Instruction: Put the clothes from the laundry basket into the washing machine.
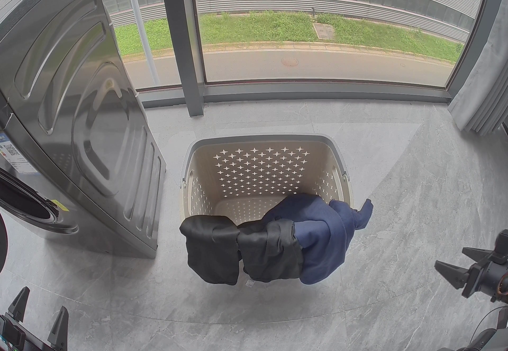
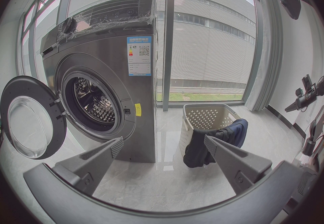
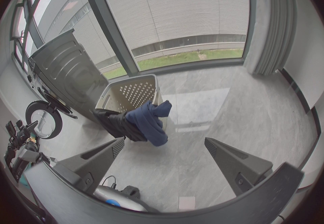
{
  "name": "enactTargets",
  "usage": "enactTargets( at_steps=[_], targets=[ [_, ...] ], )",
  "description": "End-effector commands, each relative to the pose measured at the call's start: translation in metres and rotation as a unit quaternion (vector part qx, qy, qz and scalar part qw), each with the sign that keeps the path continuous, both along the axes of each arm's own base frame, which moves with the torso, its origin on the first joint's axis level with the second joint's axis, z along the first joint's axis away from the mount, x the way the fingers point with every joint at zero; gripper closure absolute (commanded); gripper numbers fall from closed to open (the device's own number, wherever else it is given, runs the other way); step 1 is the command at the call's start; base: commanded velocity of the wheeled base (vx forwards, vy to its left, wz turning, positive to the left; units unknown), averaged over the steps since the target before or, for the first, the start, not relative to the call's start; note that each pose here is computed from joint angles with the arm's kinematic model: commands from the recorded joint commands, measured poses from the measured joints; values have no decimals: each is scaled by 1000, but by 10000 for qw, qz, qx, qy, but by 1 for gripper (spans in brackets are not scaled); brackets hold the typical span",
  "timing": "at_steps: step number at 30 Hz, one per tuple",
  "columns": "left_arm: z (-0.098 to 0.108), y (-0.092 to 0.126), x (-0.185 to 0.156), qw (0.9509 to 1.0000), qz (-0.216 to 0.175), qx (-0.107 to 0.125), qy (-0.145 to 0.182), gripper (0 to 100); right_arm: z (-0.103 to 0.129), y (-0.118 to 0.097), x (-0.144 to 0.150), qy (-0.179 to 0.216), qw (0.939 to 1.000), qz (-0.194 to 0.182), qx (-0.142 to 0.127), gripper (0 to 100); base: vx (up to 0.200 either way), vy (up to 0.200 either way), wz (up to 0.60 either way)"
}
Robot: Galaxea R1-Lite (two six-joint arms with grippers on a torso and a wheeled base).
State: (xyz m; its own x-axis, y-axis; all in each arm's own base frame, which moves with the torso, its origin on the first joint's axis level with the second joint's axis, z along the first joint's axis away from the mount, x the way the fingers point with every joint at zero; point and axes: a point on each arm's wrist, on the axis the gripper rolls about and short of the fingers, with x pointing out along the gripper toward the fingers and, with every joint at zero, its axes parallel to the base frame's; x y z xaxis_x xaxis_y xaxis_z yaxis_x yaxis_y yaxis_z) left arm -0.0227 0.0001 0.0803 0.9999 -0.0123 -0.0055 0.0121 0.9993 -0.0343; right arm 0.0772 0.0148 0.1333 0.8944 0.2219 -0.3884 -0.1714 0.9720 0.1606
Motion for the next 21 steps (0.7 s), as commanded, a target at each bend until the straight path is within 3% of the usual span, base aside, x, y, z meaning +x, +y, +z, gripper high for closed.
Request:
enactTargets(
  at_steps=[1,14,21],
  targets=[
    [-4,0,1,10000,0,-5,57,0,-40,24,58,1446,9880,511,-200,0,0,0,0],
    [-4,0,1,10000,0,-5,64,0,-59,57,105,1750,9795,933,-352,0,0,0,0],
    [-4,0,1,10000,0,-5,57,0,-73,76,131,1738,9787,1048,-297,0,0,0,0]
  ],
)
